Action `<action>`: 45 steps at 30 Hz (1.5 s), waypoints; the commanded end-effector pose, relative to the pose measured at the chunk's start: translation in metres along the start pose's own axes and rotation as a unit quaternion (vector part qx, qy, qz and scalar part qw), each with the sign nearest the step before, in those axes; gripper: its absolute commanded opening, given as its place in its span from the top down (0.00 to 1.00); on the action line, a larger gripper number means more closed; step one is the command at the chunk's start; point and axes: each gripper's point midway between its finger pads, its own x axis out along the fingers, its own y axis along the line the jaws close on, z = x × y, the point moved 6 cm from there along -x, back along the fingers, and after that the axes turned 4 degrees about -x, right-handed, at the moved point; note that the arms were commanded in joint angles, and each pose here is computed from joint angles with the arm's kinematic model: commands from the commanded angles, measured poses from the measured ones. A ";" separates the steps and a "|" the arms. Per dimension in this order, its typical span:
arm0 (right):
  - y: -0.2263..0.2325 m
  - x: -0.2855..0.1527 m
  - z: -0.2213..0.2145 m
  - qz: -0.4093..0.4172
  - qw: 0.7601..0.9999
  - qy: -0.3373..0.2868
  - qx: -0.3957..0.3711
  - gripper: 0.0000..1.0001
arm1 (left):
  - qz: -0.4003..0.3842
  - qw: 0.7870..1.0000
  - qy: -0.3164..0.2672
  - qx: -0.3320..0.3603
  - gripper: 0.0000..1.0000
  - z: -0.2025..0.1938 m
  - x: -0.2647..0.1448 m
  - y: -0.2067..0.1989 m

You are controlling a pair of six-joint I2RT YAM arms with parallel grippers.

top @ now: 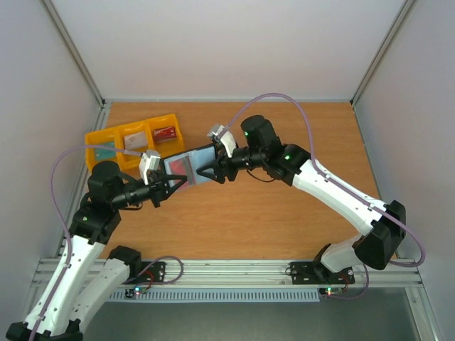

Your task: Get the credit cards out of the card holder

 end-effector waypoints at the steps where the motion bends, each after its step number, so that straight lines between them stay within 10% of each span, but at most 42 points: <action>1: 0.036 -0.012 0.004 0.151 0.987 -0.027 -0.042 0.53 | -0.086 0.995 -0.020 0.043 1.00 0.011 -0.006 -0.028; 6: 0.026 -0.030 0.008 0.175 0.983 -0.058 -0.020 0.99 | -0.100 0.993 -0.017 0.058 0.96 0.006 -0.010 -0.033; 10: 0.016 -0.051 0.009 0.174 0.982 -0.074 -0.016 0.99 | -0.106 0.991 -0.008 0.084 0.21 0.005 -0.017 -0.042; 16: 0.022 -0.069 0.015 0.195 0.977 -0.085 -0.029 0.99 | -0.060 0.992 -0.045 0.104 0.56 0.016 -0.018 -0.036; 28: -0.004 -0.060 0.027 0.082 0.993 -0.086 0.025 0.99 | -0.127 0.984 -0.045 0.119 0.08 0.017 -0.017 -0.048; 36: 0.021 -0.051 0.029 0.097 0.992 -0.076 -0.007 0.99 | -0.085 0.989 -0.084 0.085 0.21 0.033 -0.008 -0.033; 41: 0.034 -0.056 0.026 0.144 0.986 -0.075 -0.030 0.99 | -0.074 0.990 -0.090 0.079 0.68 0.034 -0.009 -0.032; 45: 0.034 -0.054 0.022 0.147 0.987 -0.062 -0.035 0.99 | -0.124 0.987 -0.069 0.078 0.71 0.027 -0.013 -0.044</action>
